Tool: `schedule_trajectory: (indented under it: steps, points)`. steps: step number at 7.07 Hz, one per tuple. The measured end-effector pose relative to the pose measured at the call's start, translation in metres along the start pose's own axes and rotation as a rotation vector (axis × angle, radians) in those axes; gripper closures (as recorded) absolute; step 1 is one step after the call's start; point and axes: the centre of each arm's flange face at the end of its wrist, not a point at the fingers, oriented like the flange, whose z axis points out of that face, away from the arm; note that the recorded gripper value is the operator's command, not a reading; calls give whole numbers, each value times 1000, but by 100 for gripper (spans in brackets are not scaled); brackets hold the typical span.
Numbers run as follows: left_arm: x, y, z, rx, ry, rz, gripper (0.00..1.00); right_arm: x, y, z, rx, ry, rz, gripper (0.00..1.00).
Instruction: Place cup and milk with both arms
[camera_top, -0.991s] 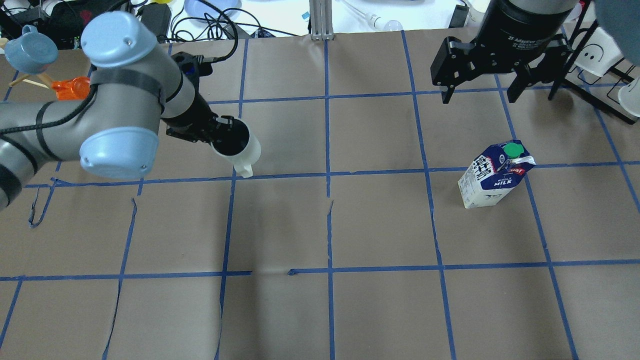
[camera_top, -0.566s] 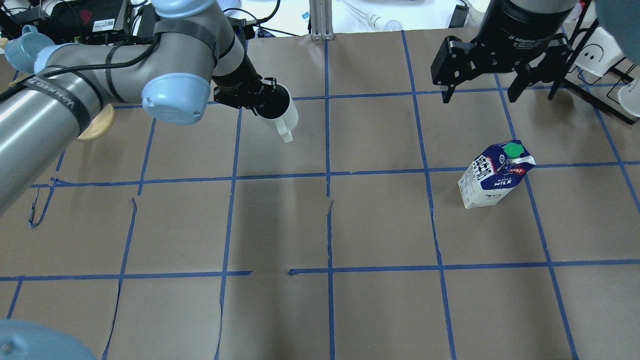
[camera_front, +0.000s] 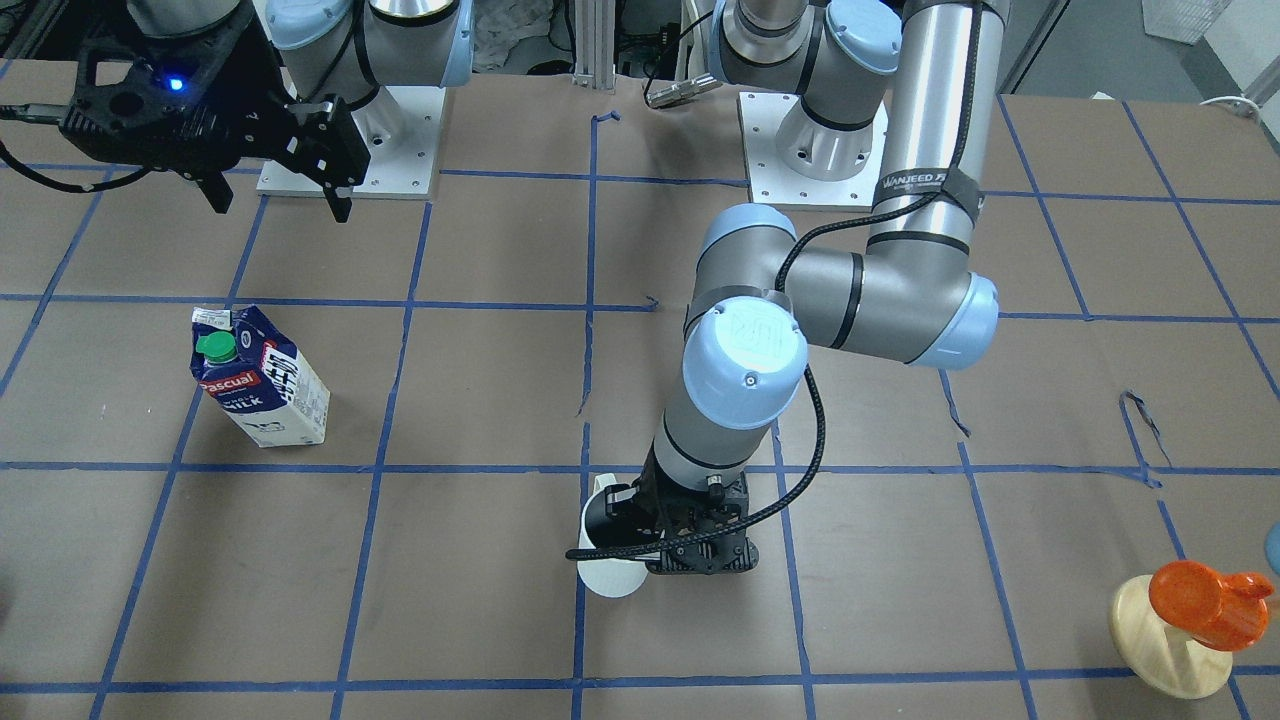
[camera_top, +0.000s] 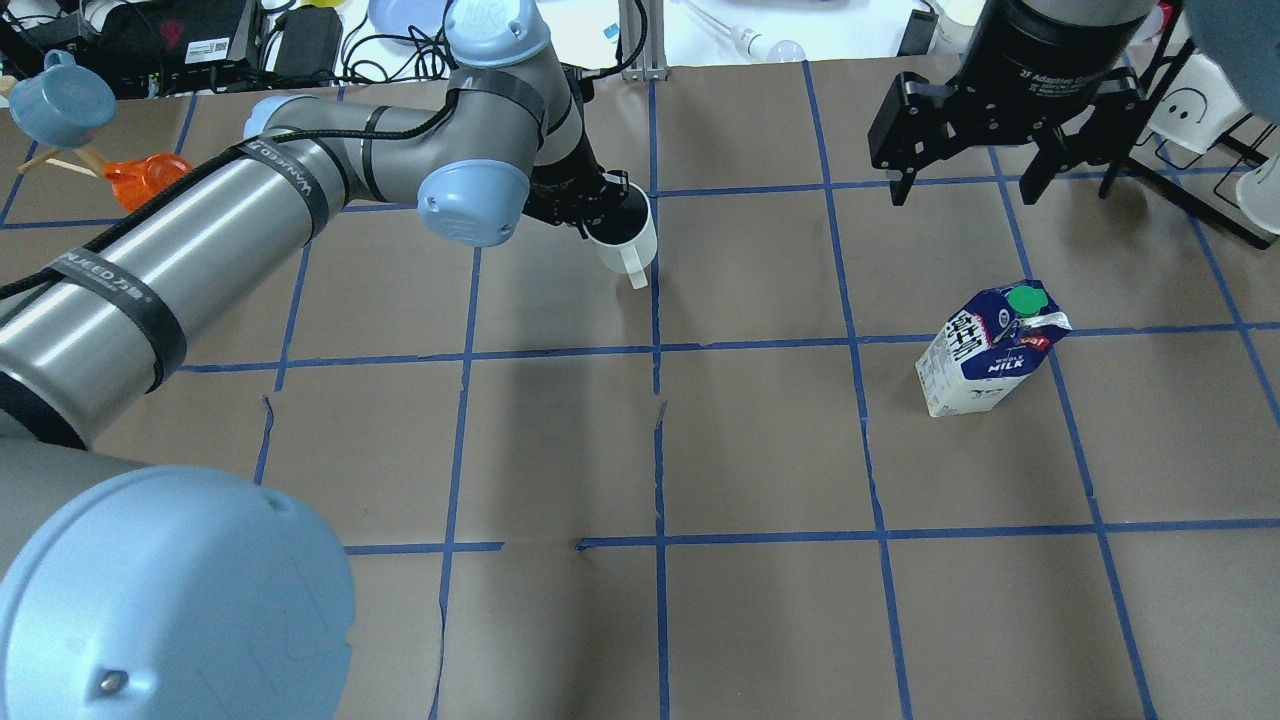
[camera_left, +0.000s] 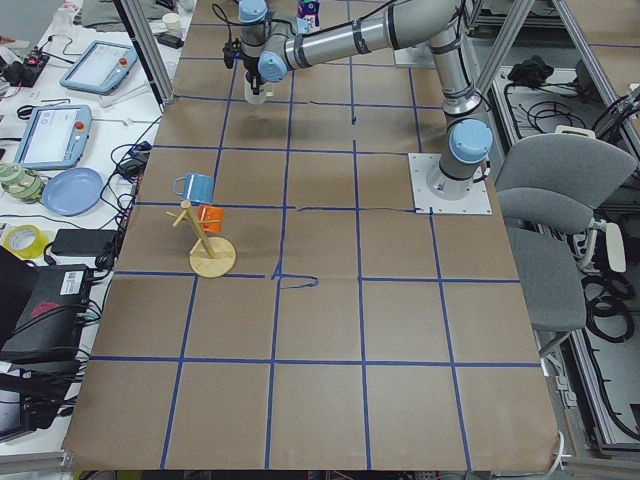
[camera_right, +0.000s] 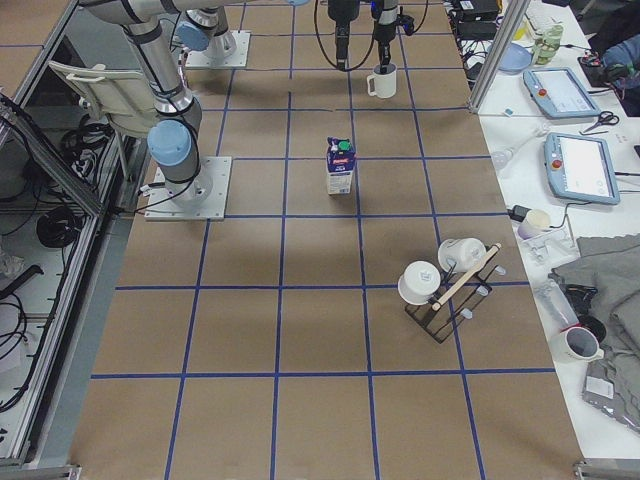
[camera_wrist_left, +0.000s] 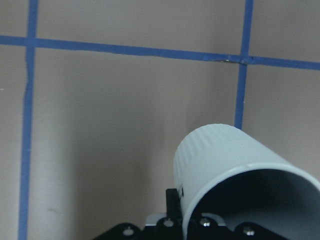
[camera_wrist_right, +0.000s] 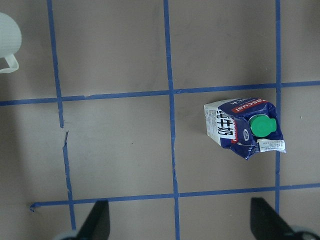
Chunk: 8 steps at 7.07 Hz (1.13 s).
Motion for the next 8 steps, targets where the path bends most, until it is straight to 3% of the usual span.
schedule_trajectory:
  steps: [1, 2, 3, 6, 8]
  points:
    - [3, 0, 13, -10, -2, 6, 93, 10, -10, 13, -8, 22, -14, 0]
    - [5, 1, 21, -18, -4, 9, 37, 27, -23, 31, -30, 44, -40, 0]
    - [8, 1, 23, -13, -5, 18, 8, 46, -34, 55, -71, 52, -57, 0]
    - [19, -1, -14, 95, 18, 58, 0, 88, -40, 125, -131, 38, -159, 0]
    - [-4, 1, -88, 124, 9, 123, 0, 101, -37, 184, -123, 36, -188, 1]
